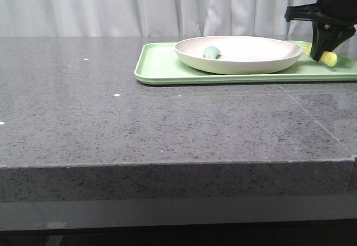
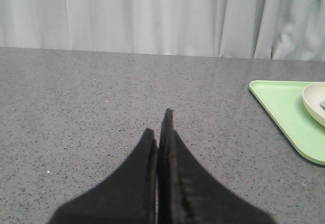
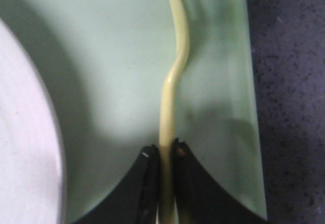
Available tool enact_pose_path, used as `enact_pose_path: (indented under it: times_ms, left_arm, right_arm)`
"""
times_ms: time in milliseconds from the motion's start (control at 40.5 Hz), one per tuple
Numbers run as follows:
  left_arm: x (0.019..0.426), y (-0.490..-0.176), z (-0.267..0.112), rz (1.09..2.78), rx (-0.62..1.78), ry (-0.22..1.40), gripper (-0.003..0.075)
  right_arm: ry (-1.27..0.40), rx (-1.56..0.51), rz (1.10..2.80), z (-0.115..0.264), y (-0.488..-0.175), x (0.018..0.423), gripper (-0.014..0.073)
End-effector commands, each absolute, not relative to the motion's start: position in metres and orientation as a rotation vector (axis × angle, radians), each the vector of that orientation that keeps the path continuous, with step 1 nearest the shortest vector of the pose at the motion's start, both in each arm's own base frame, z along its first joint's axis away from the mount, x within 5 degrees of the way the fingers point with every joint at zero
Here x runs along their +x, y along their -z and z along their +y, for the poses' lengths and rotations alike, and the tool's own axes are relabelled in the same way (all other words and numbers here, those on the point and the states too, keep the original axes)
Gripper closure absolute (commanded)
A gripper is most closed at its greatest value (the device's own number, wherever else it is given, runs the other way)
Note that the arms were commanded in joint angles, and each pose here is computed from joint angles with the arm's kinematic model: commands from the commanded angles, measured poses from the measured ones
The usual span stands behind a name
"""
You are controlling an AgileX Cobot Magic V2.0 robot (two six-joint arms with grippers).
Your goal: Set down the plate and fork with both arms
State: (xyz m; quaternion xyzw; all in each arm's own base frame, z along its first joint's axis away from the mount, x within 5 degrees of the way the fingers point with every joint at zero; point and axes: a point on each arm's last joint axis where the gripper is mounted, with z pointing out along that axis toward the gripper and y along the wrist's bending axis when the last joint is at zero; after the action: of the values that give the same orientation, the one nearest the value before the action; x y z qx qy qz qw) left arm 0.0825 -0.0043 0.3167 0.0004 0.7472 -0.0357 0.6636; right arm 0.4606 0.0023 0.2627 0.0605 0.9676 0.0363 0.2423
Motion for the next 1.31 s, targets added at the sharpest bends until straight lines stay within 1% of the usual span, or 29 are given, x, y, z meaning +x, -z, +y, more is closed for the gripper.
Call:
enact_pose_path:
  times_ms: [0, 99, 198, 543, 617, 765, 815, 864, 963, 1086, 1160, 1284]
  left_arm:
    - [0.082, -0.333, -0.005, 1.584, 0.002, 0.092, 0.0738]
    - [0.082, -0.333, -0.005, 1.584, 0.002, 0.092, 0.0738]
    - [0.082, -0.333, -0.005, 1.584, 0.002, 0.092, 0.0738]
    - [0.082, -0.333, -0.005, 1.584, 0.002, 0.092, 0.0738]
    - [0.082, -0.333, -0.005, 1.584, 0.002, 0.092, 0.0738]
    - [0.082, -0.333, -0.005, 1.584, 0.002, 0.092, 0.0738]
    - [0.082, -0.333, -0.005, 1.584, 0.002, 0.092, 0.0738]
    - [0.082, -0.333, -0.005, 1.584, 0.002, 0.092, 0.0738]
    - [0.082, -0.333, -0.005, 1.584, 0.002, 0.092, 0.0738]
    - [0.082, -0.333, -0.005, 1.584, 0.002, 0.092, 0.0738]
    - [0.082, -0.333, -0.005, 1.584, 0.002, 0.092, 0.0738]
    - [0.082, -0.333, -0.005, 1.584, 0.002, 0.092, 0.0738]
  right_arm:
    - [-0.090, 0.145, 2.528, -0.001, -0.301, 0.455, 0.0391]
    - [-0.090, 0.145, 2.521, -0.001, -0.305, 0.454, 0.0344]
    - [-0.091, 0.143, 2.511, -0.001, -0.313, 0.451, 0.0335]
    - [-0.097, 0.128, 2.356, 0.000, -0.385, 0.420, 0.0347]
    - [-0.097, 0.125, 2.329, 0.000, -0.399, 0.410, 0.0403]
    - [-0.099, 0.121, 2.285, 0.000, -0.421, 0.393, 0.0618]
    - [-0.099, 0.119, 2.269, 0.000, -0.428, 0.387, 0.0680]
    - [-0.100, 0.118, 2.256, 0.000, -0.434, 0.383, 0.0724]
    - [-0.093, 0.097, 2.229, 0.001, -0.446, 0.368, 0.0712]
    - [-0.081, 0.043, 2.208, 0.006, -0.453, 0.347, 0.0712]
    - [-0.079, 0.020, 2.184, 0.008, -0.454, 0.332, 0.0712]
    - [-0.068, -0.035, 2.128, 0.013, -0.447, 0.300, 0.0712]
